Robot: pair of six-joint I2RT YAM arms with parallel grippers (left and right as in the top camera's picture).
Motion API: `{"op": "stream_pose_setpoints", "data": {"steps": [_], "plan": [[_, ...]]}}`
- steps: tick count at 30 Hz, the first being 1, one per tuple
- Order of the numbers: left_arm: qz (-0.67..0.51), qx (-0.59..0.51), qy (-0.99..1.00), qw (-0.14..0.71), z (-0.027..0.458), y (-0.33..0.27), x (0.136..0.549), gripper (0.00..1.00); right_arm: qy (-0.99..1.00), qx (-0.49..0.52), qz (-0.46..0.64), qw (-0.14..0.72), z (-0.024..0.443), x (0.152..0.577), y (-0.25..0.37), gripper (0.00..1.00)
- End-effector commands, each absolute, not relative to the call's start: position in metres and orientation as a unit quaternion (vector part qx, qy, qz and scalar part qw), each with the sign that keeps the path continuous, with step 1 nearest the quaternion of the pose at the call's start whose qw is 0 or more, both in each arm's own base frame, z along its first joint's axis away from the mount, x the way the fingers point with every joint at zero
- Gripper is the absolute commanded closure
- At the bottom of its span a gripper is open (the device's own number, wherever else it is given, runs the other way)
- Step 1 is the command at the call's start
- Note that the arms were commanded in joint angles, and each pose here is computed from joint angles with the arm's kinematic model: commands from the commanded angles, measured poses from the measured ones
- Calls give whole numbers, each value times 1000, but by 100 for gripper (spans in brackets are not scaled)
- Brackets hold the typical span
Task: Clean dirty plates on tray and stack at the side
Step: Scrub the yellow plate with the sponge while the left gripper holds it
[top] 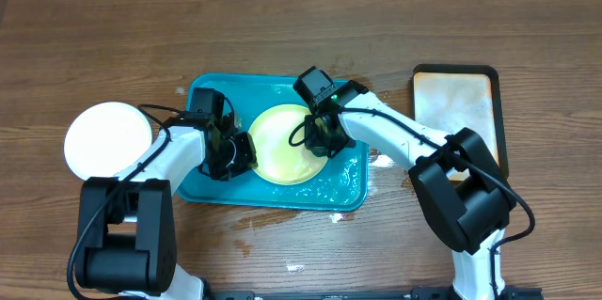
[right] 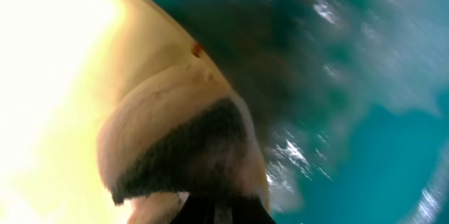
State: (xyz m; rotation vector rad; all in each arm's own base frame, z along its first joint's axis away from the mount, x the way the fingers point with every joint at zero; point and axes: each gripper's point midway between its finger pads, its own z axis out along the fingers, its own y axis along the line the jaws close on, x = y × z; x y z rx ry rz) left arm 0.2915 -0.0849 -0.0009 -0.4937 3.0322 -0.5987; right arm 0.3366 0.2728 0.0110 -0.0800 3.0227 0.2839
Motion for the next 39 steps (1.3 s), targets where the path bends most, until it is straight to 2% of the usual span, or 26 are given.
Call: {"op": "stream_pose_setpoints", "data": {"steps": [1, 6, 13, 21, 25, 31, 33, 36, 39], "plan": [[-133, -153, 979, -21, -24, -66, 273, 96, 976, -102, 193, 26, 15, 334, 315, 96], [-132, -148, 980, -27, -24, -66, 270, 96, 961, -65, 264, 49, 42, 349, 352, 96], [-130, -142, 981, -37, -24, -65, 264, 96, 964, -32, 261, 49, 41, 353, 351, 96], [-134, -139, 980, -43, -23, -67, 262, 96, 998, 1, 39, 54, 6, 347, 263, 96], [-132, -135, 981, -50, -23, -67, 258, 96, 999, -4, -21, 42, -5, 345, 233, 96], [-128, -135, 981, -51, -24, -65, 257, 96, 990, 64, -112, 57, 0, 350, 186, 96], [-126, -135, 981, -52, -24, -65, 256, 96, 993, 52, -87, 51, -2, 350, 195, 96], [-124, -130, 982, -54, -24, -64, 255, 96, 996, -52, 73, 19, -3, 347, 257, 96], [-122, -125, 983, -58, -24, -63, 252, 96, 974, -67, 218, 11, 13, 347, 314, 96]]}}
